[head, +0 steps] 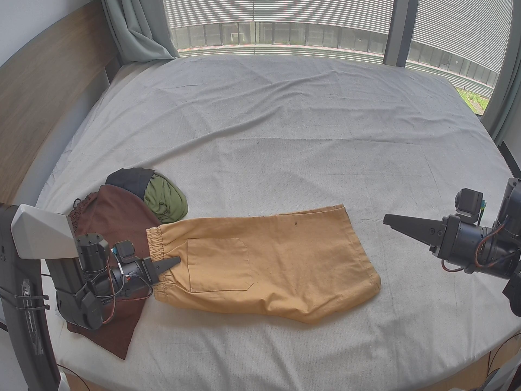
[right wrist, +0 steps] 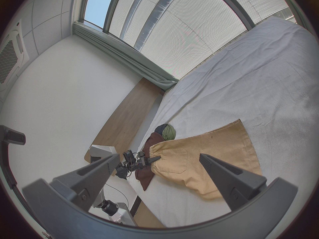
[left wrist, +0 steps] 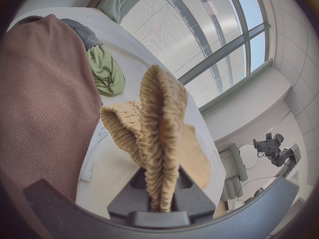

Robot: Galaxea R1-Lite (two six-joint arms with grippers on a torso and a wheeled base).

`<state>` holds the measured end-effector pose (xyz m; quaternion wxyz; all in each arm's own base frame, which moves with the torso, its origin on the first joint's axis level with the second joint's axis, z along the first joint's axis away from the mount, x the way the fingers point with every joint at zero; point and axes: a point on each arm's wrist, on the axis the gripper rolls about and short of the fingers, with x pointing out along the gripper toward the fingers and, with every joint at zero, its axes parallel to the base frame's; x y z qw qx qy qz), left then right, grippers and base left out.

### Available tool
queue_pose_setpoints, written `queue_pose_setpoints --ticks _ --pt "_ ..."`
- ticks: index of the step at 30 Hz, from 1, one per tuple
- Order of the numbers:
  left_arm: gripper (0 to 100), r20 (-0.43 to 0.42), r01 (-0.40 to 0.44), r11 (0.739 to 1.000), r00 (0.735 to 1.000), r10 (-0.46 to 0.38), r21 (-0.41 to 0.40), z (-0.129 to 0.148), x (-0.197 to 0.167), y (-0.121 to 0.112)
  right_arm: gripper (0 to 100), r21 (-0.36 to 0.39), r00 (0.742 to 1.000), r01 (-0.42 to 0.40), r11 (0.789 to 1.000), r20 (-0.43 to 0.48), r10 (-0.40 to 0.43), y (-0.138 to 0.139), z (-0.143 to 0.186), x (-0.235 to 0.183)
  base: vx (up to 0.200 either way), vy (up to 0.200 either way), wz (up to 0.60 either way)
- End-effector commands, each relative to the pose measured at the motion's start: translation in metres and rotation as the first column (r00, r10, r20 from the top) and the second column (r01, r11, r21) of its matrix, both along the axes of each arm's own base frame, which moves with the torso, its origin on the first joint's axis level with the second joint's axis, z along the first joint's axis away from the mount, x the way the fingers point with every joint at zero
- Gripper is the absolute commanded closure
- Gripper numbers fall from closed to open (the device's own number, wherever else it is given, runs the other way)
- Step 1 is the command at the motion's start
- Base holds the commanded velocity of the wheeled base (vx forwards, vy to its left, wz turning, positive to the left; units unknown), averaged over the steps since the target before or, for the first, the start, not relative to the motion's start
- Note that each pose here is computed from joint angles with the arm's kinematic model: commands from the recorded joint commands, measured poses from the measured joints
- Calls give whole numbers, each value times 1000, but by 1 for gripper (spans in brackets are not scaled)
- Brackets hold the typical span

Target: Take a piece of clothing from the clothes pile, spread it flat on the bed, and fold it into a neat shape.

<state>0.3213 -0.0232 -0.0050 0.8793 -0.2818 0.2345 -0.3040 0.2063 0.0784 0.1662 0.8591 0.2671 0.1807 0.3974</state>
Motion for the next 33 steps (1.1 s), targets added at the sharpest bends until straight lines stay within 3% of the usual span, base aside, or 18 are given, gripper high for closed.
queue_pose_setpoints --ticks 1,33 --pt "100 3 -3 1000 1000 3 0 1 0 1 0 -1 1000 -3 1000 -3 3 0 -1 0 0 0 0" --pt "100 -26 -70 996 997 69 -46 23 -20 20 0 -5 1000 -16 1000 -18 16 4 -10 4 0 0 0"
